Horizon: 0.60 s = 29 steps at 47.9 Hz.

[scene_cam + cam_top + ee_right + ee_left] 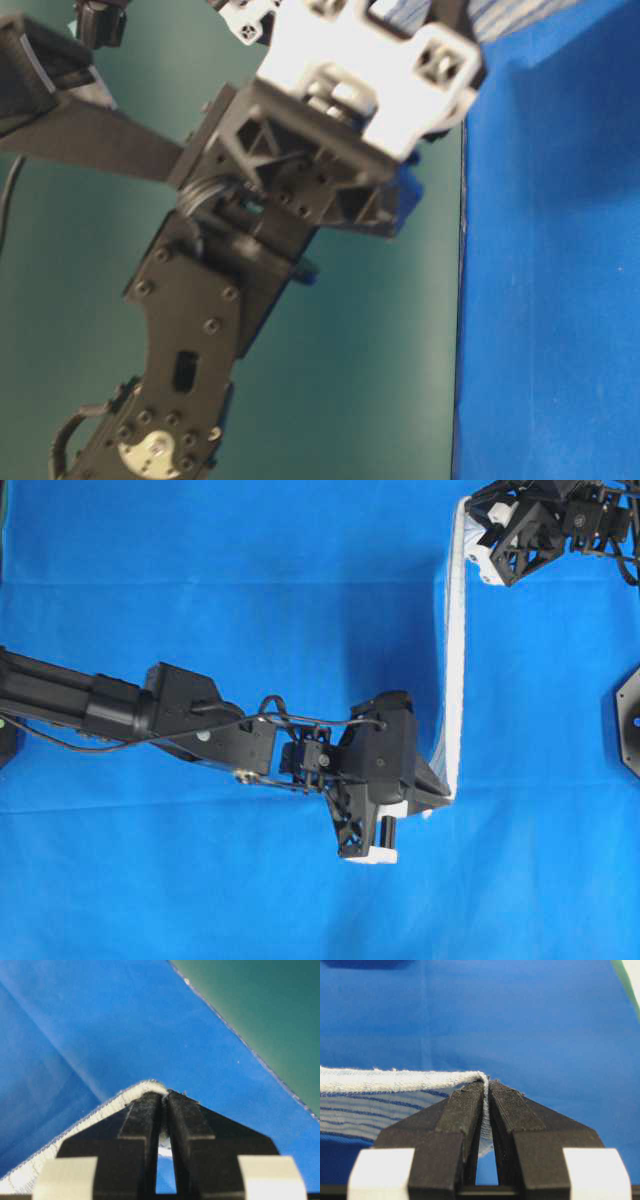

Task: Fold the blue towel.
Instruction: 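Lift the strip and rotate it vertical, right gripper moving to the top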

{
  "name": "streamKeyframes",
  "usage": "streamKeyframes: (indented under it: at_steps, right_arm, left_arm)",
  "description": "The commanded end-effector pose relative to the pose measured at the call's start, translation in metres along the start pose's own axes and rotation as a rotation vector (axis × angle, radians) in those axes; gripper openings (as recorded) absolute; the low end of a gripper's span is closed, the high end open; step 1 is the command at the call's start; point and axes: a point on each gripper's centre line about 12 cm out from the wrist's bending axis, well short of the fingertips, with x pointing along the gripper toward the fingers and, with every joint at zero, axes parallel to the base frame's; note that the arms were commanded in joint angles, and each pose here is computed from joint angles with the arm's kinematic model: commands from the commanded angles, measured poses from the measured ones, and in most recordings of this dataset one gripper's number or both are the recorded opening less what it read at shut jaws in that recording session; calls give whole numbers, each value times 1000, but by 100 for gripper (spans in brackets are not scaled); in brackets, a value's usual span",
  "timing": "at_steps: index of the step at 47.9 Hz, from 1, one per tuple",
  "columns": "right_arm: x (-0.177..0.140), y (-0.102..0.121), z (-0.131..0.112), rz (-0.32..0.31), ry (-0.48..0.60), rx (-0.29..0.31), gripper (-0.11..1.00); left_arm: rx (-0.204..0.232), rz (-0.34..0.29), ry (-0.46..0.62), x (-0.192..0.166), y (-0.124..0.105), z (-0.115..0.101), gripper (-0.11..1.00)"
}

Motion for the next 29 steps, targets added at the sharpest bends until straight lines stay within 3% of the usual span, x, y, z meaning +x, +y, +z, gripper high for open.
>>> streamKeyframes:
  at_steps: [1,10,17,29]
  right_arm:
    - [7,4,10,12,-14,0,7]
    - [46,17,17,54,2,-15,7]
    - [72,29,28,89,-14,-20,7]
    - [98,44,36,111,-6,-35,7]
  left_arm:
    - [-6,-4,-43,-7,-1,16,3]
    - [-36,0,9,-19,0,-4,3]
    - [-91,6,50,-36,1,-22,3]
    - [-148,17,119,-61,3,-54,3]
